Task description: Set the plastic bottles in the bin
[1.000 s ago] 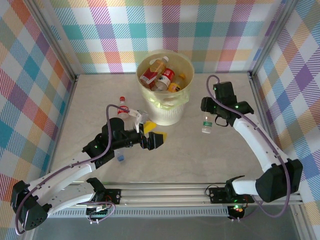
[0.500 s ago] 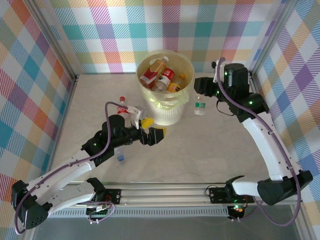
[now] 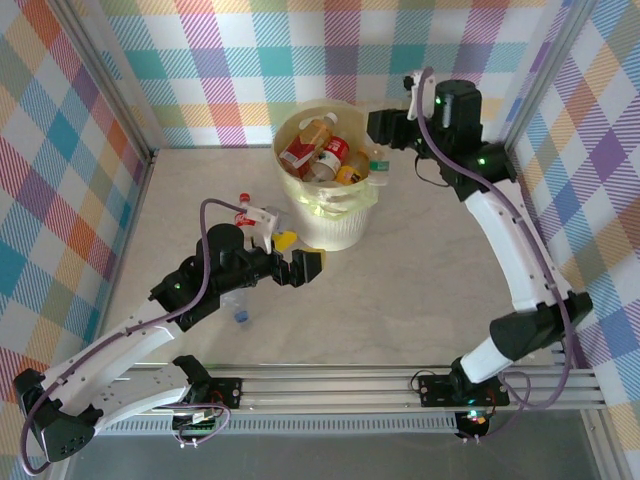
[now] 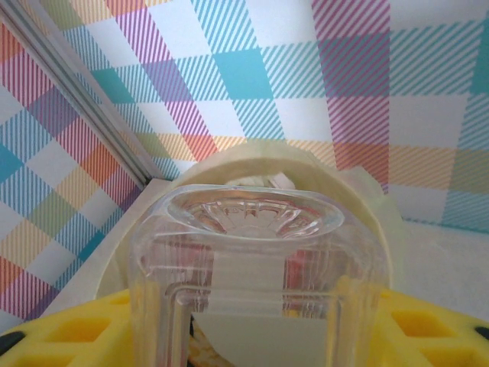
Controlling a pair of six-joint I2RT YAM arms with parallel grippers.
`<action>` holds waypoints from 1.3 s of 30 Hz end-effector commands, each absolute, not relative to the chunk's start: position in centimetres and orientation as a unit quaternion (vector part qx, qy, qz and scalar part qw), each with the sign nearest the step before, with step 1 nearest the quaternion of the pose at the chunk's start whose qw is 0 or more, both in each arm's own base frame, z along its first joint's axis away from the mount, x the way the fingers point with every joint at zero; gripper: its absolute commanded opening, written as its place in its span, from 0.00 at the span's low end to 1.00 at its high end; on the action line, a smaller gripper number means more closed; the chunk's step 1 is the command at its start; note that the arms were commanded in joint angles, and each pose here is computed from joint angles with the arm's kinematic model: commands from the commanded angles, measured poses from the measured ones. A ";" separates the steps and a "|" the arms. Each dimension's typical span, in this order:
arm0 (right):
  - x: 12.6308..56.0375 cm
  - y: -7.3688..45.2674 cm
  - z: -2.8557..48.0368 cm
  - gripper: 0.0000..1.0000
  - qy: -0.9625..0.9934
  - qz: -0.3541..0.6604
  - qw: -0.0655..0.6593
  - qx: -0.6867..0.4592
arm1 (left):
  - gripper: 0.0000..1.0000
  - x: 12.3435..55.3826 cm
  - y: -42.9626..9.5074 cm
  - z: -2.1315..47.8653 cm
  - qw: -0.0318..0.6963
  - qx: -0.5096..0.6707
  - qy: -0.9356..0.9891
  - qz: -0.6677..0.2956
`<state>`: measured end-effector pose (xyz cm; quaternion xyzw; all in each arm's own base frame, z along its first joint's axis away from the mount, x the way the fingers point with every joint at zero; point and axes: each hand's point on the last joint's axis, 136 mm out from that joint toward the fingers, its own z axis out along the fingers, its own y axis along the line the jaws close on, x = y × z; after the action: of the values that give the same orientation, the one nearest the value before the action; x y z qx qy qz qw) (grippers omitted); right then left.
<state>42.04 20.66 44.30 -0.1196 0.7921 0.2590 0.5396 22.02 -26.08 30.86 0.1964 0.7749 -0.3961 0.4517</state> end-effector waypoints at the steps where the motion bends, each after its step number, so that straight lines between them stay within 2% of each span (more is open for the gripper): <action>1: 43.1 22.0 46.8 0.57 0.764 0.266 0.568 -0.149 | 1.00 21.7 -26.0 31.3 0.453 0.205 0.777 -0.385; 11: 47.1 25.1 43.1 0.56 0.776 0.249 0.536 -0.223 | 1.00 21.8 -25.0 30.4 0.441 0.207 0.800 -0.350; 23: 49.1 26.0 36.8 0.58 0.816 0.226 0.472 -0.245 | 1.00 22.1 -25.0 29.6 0.433 0.209 0.811 -0.334; 26: 49.4 25.7 36.1 0.62 0.824 0.219 0.467 -0.235 | 1.00 22.1 -24.9 29.3 0.429 0.210 0.815 -0.327; 33: 49.2 25.0 36.8 0.80 0.826 0.208 0.475 -0.222 | 1.00 22.7 -24.0 28.8 0.435 0.205 0.826 -0.295; 39: 48.0 24.5 38.9 0.82 0.817 0.209 0.490 -0.220 | 1.00 23.1 -23.2 28.5 0.443 0.188 0.831 -0.279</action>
<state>49.80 24.91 34.94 -0.2183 0.8366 0.2055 0.4585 23.05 -23.75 28.00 0.1920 0.8310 -0.2944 0.4311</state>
